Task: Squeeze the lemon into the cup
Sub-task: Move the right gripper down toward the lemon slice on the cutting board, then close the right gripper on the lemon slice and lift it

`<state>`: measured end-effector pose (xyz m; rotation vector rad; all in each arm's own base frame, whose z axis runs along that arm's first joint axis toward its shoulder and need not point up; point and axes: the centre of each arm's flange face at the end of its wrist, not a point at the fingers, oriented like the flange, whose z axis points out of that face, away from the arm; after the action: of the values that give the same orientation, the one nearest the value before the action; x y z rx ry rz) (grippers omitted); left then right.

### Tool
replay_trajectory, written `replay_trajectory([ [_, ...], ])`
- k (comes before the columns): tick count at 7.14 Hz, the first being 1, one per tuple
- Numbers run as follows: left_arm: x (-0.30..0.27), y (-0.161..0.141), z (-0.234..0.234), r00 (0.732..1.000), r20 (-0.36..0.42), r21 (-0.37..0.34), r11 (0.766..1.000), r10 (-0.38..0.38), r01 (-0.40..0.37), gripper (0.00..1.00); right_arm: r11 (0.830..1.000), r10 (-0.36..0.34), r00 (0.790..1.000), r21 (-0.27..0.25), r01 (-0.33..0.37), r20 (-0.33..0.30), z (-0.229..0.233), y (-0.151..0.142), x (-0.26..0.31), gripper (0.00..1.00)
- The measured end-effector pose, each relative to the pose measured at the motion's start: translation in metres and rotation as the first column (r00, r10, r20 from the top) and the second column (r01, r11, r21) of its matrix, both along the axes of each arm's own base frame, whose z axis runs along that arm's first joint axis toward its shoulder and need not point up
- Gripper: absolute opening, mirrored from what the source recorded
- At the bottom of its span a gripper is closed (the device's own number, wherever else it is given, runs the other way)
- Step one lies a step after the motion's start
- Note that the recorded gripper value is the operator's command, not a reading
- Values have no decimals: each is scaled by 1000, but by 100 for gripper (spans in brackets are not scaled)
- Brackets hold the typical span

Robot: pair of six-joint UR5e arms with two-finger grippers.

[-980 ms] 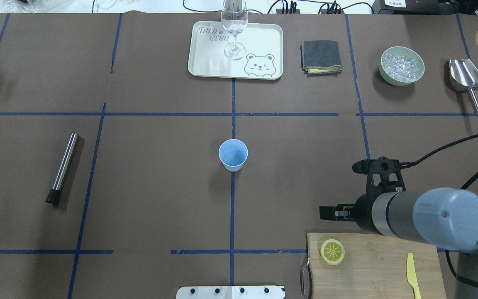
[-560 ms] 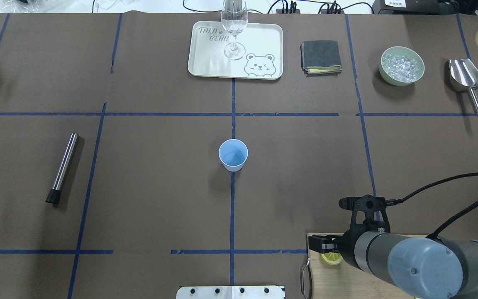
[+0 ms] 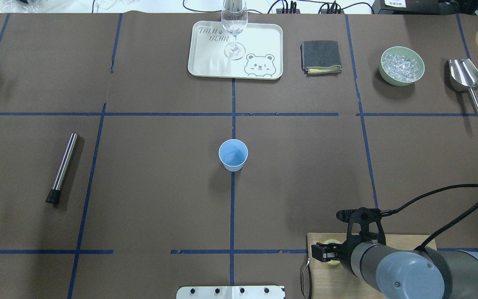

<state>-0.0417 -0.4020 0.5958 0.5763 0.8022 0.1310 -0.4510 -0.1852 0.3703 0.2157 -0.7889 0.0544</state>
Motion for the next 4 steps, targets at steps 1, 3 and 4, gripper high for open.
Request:
replay_trajectory([
  [1, 0, 0, 0, 1000, 0, 0, 1000, 0, 0, 100, 1000, -3, 1000, 1, 3, 0, 0, 1, -1, 99],
  [3, 0, 0, 0, 1000, 0, 0, 1000, 1, -1, 100, 1000, -9, 1000, 2, 9, -1, 0, 4, -3, 99],
  [4, 0, 0, 0, 1000, 0, -1, 1000, 1, -1, 100, 1000, -11, 1000, 2, 11, -1, 0, 6, -4, 99],
])
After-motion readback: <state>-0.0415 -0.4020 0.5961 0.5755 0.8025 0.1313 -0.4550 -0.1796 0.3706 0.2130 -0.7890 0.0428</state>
